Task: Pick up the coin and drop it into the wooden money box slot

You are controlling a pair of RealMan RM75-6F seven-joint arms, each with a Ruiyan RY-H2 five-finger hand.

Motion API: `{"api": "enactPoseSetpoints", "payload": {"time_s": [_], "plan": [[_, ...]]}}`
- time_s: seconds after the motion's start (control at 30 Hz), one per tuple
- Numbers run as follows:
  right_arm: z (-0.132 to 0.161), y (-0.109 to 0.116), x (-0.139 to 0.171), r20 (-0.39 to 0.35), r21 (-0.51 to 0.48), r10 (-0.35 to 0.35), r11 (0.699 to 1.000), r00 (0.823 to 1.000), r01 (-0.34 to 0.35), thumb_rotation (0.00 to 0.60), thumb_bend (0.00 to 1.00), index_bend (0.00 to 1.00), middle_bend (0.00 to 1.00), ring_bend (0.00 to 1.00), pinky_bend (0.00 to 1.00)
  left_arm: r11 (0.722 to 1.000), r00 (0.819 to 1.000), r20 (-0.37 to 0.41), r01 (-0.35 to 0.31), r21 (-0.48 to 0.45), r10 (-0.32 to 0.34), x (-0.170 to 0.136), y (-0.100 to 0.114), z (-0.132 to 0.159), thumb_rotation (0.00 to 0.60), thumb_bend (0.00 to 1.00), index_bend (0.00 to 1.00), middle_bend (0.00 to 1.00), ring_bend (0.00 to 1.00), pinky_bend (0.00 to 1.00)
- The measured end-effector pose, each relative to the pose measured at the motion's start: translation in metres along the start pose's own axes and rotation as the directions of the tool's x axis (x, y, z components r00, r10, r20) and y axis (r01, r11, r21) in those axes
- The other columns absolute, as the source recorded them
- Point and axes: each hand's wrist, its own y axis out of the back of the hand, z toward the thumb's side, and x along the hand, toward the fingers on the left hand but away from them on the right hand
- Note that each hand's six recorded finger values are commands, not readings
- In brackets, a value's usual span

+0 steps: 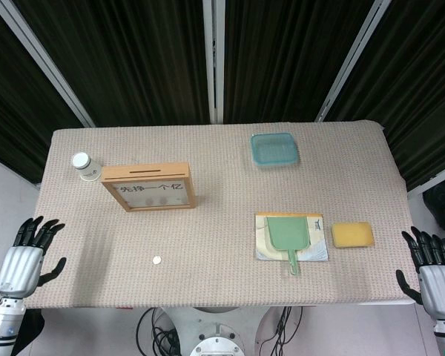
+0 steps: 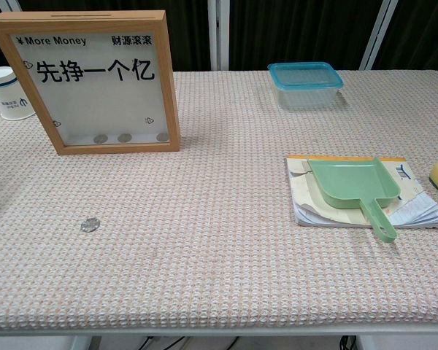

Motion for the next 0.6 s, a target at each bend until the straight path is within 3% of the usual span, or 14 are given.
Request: {"api": "enactPoseSetpoints", "payload": {"time_s": [0.33,0.6], "plan": [[0.003,0.002,-0.001,-0.017,-0.004,-0.006,1.0,1.0,0.006,0.6,0.33,0.0,0.0,0.0,0.0,1.0,1.0,0.012,0.013,-0.012,-0.013,-0.006,-0.004,0.005,0.6,0.31,0.17,0.12,0.0,0.05],[0.003,0.004,-0.003,-0.011,-0.009,-0.005,1.0,1.0,0.005,0.6,0.33,0.0,0.0,0.0,0.0,0.997,0.995,0.083,0.065,-0.049,-0.061,-0.006,-0.022,0.028,0.6,0.31,0.19,0.12,0.01,0.06]]}}
